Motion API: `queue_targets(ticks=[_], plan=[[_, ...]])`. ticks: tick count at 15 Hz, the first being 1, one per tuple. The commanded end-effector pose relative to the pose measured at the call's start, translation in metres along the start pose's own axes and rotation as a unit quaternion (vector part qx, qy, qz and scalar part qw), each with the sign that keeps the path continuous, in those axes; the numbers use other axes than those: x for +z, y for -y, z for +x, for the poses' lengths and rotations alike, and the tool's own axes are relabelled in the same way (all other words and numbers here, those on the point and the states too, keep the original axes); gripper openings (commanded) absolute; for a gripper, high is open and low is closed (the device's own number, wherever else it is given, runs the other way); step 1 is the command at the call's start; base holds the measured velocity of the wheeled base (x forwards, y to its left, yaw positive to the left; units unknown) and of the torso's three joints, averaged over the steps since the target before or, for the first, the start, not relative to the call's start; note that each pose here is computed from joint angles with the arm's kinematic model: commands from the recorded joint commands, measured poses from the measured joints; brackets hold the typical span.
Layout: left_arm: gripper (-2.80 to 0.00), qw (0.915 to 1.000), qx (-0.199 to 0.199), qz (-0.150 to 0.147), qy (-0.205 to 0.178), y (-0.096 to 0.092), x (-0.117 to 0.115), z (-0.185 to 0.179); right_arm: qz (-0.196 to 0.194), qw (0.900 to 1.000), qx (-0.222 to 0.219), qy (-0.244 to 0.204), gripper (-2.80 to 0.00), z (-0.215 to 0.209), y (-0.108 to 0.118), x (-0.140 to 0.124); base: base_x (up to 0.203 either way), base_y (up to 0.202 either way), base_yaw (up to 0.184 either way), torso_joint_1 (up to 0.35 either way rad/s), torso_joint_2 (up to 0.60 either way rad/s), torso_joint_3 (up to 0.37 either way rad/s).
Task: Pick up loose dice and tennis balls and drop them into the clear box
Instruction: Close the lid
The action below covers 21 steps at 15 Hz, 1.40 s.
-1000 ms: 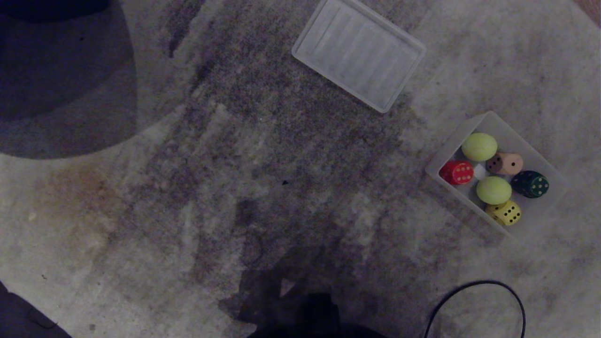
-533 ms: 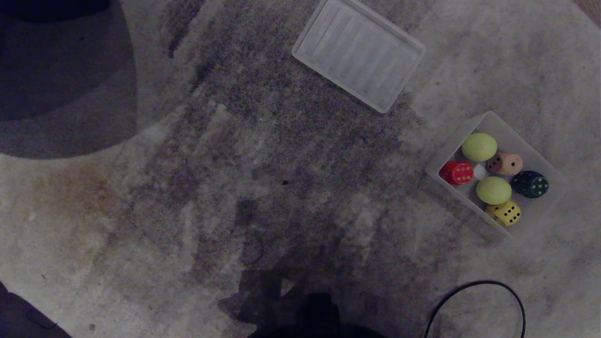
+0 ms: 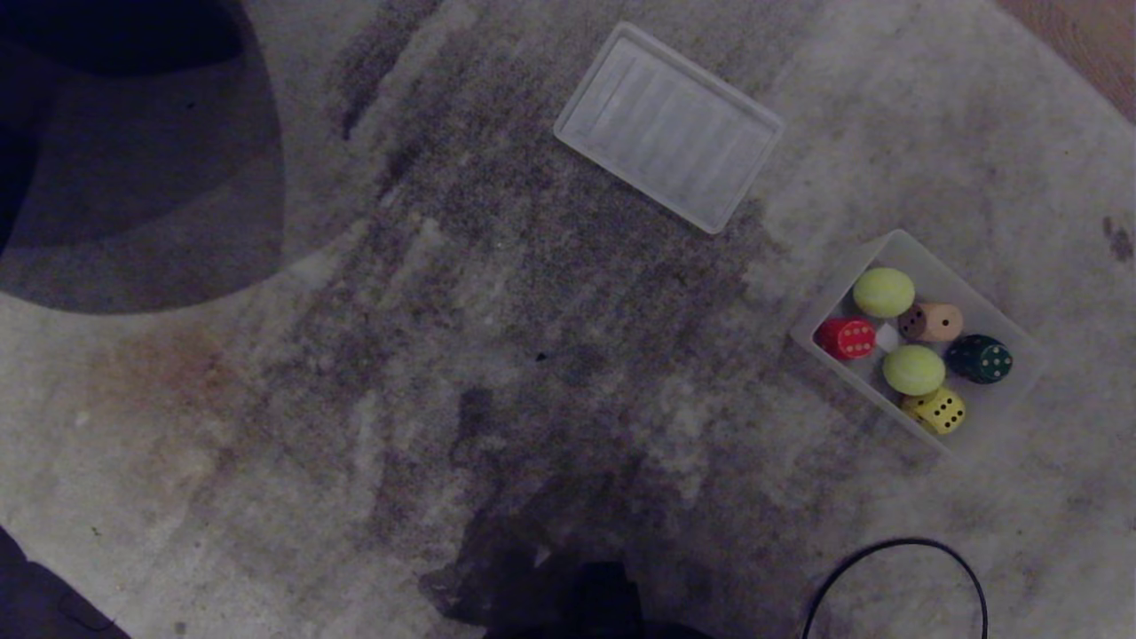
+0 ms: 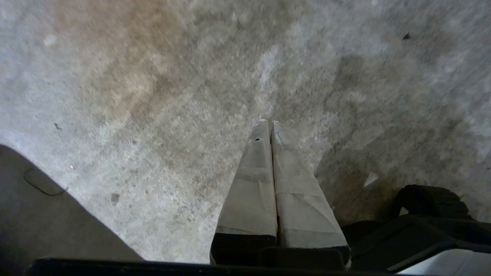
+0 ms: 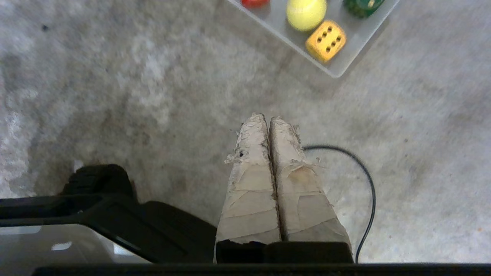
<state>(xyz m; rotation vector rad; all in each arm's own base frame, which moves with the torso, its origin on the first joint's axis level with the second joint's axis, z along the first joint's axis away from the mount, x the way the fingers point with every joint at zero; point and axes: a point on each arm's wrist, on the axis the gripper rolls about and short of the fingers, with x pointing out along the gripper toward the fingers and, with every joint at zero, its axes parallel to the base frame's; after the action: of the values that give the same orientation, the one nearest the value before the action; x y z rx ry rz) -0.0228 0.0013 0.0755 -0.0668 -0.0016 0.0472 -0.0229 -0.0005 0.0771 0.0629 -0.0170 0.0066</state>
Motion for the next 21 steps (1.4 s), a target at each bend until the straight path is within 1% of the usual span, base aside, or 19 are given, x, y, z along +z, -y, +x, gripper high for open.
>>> queue_targets(ticks=[1, 21], plan=[[-2.8, 1.0, 0.0, 0.0, -0.002, 0.0, -0.0004, 0.0002, -0.001, 1.0, 0.0, -0.003, -2.8, 0.0005, 0.0001, -0.0012, 0.0, 0.0, 0.0, -0.002, 0.0, 0.198], [-2.8, 1.0, 0.001, -0.001, -0.001, -0.0001, -0.0004, 0.0002, -0.001, 1.0, 0.0, -0.003, -2.8, 0.0005, 0.0001, -0.0012, 0.0, 0.0, 0.0, 0.002, 0.0, 0.202]])
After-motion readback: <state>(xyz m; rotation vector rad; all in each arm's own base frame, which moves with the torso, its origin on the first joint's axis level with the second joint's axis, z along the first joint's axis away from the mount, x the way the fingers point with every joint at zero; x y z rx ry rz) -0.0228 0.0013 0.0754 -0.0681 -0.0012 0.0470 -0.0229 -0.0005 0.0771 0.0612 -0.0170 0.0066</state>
